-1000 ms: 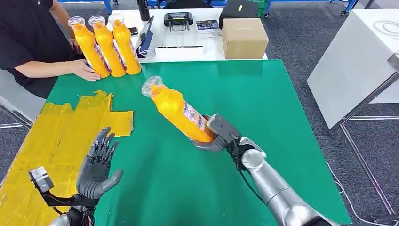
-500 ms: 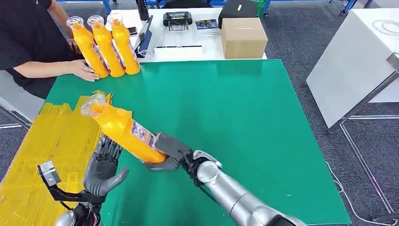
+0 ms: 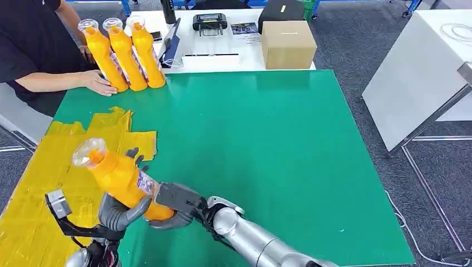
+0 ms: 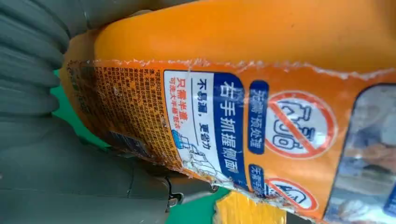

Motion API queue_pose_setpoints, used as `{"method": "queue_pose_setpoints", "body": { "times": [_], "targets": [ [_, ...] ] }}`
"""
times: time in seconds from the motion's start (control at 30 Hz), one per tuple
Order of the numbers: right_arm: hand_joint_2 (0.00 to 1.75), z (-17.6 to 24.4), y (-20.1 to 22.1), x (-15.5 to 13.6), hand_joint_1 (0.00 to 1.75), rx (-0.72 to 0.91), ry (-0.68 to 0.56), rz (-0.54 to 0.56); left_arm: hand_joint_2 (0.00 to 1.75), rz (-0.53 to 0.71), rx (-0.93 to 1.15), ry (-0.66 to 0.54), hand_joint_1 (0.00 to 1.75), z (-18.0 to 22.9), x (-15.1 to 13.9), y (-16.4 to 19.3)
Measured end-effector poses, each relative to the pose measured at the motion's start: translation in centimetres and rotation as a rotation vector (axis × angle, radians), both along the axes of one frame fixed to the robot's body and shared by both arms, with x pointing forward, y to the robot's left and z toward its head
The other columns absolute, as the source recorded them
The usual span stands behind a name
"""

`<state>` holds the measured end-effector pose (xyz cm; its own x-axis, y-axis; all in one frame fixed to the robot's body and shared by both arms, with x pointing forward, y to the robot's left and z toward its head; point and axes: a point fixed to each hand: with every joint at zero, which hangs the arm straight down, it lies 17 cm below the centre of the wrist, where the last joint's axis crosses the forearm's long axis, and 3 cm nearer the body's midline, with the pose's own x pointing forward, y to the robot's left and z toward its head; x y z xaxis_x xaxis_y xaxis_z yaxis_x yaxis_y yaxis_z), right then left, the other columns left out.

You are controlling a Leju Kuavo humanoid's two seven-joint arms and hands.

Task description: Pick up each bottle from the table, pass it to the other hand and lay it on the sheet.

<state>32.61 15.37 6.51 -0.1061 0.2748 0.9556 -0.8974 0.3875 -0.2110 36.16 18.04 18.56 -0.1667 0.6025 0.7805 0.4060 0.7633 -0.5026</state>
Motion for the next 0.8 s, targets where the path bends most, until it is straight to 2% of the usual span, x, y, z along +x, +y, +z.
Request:
{"method": "queue_pose_setpoints", "body": {
  "times": [0.3,0.63,0.67,0.7,0.8],
  "targets": [
    [1.75,-1.1,1.0,-2.4,1.75,-0.032,0.016,0.058,1.75,0.038,0.031,0.032,0.00,-1.3,-0.3,0.4],
    [1.75,-1.2,1.4,-3.0,1.75,-0.044,0.008,0.081,1.75,0.050,0.036,0.038,0.00,-1.6,-0.4,0.6],
    [1.75,-1.2,1.4,-3.0,1.75,-0.045,0.008,0.082,1.75,0.050,0.036,0.038,0.07,-1.6,-0.4,0.6],
    [1.75,-1.2,1.4,-3.0,1.75,-0.045,0.007,0.083,1.75,0.050,0.036,0.039,1.75,-1.7,-0.5,0.6],
    [1.75,-1.3,1.4,-3.0,1.75,-0.047,0.007,0.082,1.75,0.051,0.036,0.041,1.75,-1.7,-0.5,0.6]
  ]
}}
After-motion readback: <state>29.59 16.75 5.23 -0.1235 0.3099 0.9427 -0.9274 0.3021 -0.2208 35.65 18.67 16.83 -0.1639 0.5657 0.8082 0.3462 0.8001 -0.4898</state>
